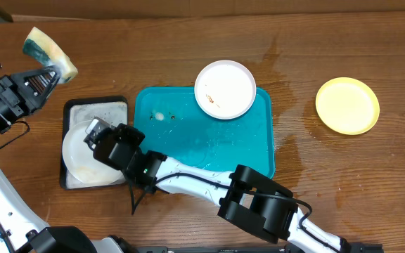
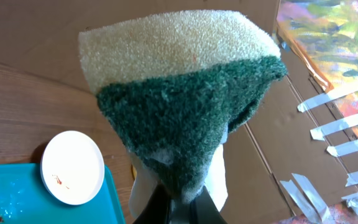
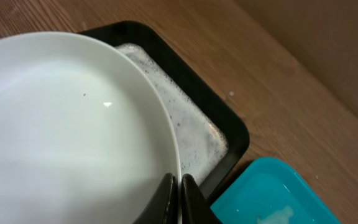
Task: Clean dirty plates on tray and stack at the side
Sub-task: 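Tilt the white plate over the black tray with the right gripper to drain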
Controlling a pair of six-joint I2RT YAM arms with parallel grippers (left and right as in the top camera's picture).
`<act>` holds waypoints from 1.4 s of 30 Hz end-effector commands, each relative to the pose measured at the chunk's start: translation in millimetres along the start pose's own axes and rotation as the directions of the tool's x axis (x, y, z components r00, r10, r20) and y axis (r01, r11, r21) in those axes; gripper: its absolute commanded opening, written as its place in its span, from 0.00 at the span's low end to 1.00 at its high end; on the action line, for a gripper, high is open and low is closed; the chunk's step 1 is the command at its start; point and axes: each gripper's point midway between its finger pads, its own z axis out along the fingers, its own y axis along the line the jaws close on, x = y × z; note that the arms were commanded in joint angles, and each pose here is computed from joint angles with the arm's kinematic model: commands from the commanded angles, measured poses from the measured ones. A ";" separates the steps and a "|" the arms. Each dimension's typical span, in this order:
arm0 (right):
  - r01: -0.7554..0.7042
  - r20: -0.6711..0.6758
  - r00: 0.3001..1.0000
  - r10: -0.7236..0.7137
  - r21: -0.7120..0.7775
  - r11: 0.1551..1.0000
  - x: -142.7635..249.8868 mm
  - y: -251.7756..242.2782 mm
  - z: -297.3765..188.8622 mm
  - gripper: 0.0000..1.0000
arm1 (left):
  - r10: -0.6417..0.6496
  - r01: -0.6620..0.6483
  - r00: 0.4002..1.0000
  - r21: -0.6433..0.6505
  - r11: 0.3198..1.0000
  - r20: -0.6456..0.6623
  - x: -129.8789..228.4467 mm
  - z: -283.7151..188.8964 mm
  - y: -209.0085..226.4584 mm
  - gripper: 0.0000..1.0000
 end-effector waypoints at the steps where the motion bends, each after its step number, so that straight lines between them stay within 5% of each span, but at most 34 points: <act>1: -0.087 0.061 0.994 0.087 0.001 0.996 -34.7 -26.5 -0.7 0.04 | 0.056 -0.056 0.998 0.011 0.998 0.003 -0.6 -0.4 -10.9 0.04; 11: -0.159 0.175 0.974 0.146 0.061 0.985 -79.3 -73.0 -1.2 0.04 | 0.056 -0.056 0.998 0.011 0.998 0.003 -0.6 -0.4 -10.9 0.04; 21: 0.054 0.254 0.959 -0.129 0.282 0.958 -114.4 -96.6 -19.2 0.04 | 0.057 -0.057 0.998 0.011 0.998 0.003 -0.6 -0.4 -10.8 0.04; 42: 0.118 0.268 0.914 -0.305 0.544 0.831 -154.2 -112.6 -64.5 0.04 | 0.057 -0.057 0.998 0.010 0.998 0.003 -0.6 -0.4 -10.8 0.04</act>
